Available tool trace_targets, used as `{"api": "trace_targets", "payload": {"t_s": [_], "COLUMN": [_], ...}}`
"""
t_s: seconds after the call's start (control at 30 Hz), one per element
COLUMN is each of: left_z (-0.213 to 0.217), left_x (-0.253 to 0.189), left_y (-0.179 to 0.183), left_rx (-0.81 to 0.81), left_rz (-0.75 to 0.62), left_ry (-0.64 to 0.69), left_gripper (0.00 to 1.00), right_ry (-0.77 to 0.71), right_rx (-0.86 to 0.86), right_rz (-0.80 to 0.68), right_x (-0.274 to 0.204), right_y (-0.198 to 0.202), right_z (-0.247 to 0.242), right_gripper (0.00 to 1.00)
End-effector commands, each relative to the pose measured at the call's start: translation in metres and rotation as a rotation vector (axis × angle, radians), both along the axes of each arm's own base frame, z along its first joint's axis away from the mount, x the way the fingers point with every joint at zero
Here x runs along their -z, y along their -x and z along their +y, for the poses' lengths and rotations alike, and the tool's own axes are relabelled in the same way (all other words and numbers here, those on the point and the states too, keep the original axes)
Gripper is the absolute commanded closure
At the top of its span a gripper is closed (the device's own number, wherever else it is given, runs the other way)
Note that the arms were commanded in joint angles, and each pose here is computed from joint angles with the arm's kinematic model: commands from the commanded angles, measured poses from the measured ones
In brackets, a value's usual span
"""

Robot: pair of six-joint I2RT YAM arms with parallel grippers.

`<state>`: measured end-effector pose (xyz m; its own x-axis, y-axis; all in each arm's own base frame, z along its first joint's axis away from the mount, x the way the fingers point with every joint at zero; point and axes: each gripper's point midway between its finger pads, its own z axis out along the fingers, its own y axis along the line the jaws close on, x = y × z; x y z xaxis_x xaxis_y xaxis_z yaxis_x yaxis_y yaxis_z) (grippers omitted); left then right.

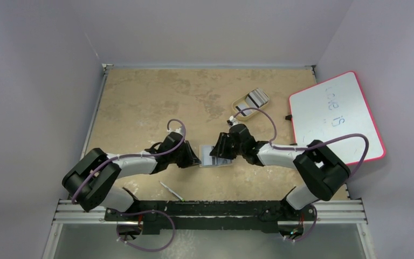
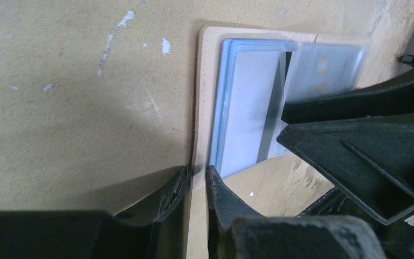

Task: Put the credit cards into the card holder
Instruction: Insert the credit card into the card holder.

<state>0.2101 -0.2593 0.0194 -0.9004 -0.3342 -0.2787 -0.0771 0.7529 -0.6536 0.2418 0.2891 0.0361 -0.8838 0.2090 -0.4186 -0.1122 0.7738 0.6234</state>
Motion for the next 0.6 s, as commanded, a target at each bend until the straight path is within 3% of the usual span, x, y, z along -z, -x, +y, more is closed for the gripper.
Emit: {"api": "trace_targets", "payload": {"t_s": [0.0, 0.2, 0.47, 0.57], "left_z": [0.005, 0.022, 0.046, 0.055], "left_x": [-0.021, -0.050, -0.105, -0.130], "left_y": [-0.012, -0.021, -0.029, -0.029], "left_rx": [-0.016, -0.038, -0.057, -0.060], "left_rz": [-0.080, -0.168, -0.287, -0.334], "left_ry": [-0.036, -0.118, -0.217, -0.239], "left_gripper": [0.85, 0.75, 0.44, 0.37], "right_ry": [0.000, 0.161, 0.455, 0.560], "right_rx": [-0.028, -0.024, 0.086, 0.149], "right_rz": [-0.047, -0.224, -0.462, -0.522], "right_x": [-0.028, -0.066, -0.126, -0.140], "right_y": [0.001, -0.028, -0.100, -0.128], "right_z": [0.001, -0.021, -0.085, -0.116], "right_gripper": [0.57, 0.49, 0.42, 0.41]}}
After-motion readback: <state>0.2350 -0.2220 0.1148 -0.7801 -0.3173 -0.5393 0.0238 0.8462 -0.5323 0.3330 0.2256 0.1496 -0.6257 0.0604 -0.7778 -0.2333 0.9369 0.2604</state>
